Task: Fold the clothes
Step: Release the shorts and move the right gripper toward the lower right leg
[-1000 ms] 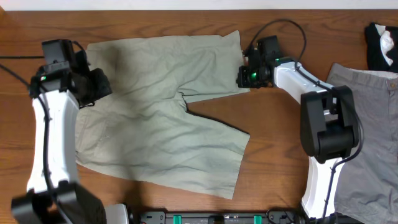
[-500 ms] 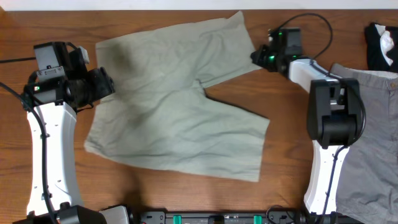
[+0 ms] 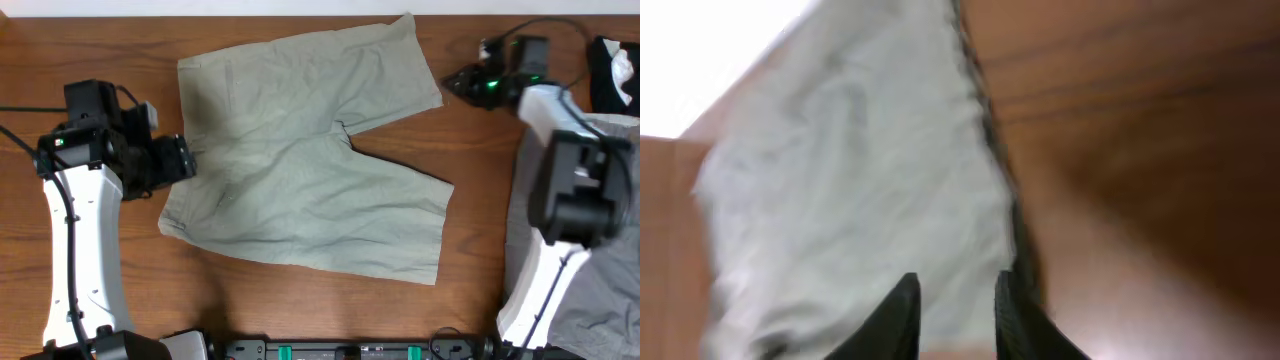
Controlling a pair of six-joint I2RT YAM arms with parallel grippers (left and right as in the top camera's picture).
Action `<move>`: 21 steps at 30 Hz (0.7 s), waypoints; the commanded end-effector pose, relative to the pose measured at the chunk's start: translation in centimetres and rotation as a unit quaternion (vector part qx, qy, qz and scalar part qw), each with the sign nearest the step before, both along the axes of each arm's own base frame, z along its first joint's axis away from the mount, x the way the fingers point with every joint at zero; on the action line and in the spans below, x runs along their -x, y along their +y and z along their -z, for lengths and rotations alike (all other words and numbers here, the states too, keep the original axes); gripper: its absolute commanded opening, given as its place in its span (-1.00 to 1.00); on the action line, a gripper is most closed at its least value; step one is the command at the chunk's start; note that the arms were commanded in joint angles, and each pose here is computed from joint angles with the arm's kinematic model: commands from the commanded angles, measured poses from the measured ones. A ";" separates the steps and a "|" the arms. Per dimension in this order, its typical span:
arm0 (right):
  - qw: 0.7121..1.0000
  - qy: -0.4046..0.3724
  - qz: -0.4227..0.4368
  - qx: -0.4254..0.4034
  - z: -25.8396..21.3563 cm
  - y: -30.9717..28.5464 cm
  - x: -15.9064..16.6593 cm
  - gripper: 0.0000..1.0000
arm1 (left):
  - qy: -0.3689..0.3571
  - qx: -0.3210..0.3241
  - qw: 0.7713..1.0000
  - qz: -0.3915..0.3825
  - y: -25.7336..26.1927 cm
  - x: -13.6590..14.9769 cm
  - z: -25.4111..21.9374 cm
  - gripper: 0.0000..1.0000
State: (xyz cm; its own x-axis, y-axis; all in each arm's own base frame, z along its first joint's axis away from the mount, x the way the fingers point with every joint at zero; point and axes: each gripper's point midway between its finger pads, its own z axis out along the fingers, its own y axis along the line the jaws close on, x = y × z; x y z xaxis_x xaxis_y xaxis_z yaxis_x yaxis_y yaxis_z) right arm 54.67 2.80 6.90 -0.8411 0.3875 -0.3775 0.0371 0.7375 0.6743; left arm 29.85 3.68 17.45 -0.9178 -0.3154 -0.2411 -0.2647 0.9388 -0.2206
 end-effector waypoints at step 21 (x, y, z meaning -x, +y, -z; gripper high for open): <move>0.988 0.075 -0.056 0.125 -13.3 2.4 15.1 -0.31 | 0.151 0.046 0.968 -0.196 3.5 6.2 15.5 0.49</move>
State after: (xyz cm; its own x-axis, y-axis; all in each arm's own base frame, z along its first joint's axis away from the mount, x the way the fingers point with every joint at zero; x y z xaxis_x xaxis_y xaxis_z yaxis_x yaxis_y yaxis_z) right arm 39.87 4.47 20.94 -0.9155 0.2415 -0.3219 0.0606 0.8735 0.4830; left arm 23.63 7.22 2.95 -0.7687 -0.6387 0.0337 -0.6356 0.7569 -0.1523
